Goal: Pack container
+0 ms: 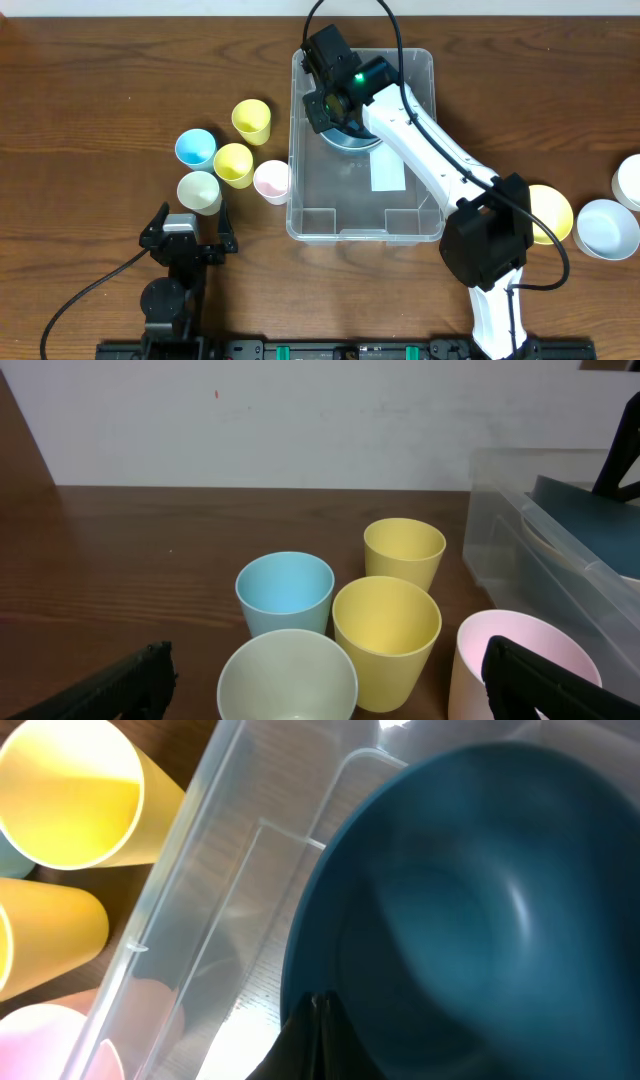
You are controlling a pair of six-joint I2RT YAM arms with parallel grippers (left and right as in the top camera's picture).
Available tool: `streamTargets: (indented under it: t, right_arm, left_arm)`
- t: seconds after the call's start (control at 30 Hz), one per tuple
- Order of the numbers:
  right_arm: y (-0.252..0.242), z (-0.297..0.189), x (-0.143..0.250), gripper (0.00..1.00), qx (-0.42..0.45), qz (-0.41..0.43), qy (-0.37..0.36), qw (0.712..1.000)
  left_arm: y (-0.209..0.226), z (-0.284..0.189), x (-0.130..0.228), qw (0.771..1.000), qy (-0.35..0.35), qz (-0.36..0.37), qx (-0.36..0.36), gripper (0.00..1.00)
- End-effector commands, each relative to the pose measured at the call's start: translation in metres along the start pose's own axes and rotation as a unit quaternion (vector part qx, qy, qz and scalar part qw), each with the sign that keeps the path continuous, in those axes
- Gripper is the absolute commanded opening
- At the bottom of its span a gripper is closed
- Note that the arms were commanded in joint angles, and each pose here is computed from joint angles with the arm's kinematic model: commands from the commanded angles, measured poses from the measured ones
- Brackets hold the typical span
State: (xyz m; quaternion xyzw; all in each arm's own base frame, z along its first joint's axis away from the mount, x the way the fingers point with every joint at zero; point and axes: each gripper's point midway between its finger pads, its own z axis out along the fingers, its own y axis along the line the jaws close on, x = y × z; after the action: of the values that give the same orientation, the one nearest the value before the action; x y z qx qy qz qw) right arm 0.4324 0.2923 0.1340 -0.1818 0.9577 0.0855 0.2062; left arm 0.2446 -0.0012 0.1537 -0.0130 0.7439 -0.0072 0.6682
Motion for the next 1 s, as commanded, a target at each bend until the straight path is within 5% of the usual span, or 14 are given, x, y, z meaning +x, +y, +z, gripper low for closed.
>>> streamTargets:
  t: [0.0, 0.97]
  right_arm:
    - [0.0, -0.004, -0.001, 0.02, -0.009, 0.009, -0.003, 1.0]
    - [0.006, 0.016, 0.01, 0.02, -0.018, 0.021, 0.002, 1.0]
  left_arm:
    - [0.002, 0.001, 0.018, 1.0, 0.027, 0.008, -0.003, 0.98]
    - [0.002, 0.001, 0.018, 1.0, 0.027, 0.008, -0.003, 0.98]
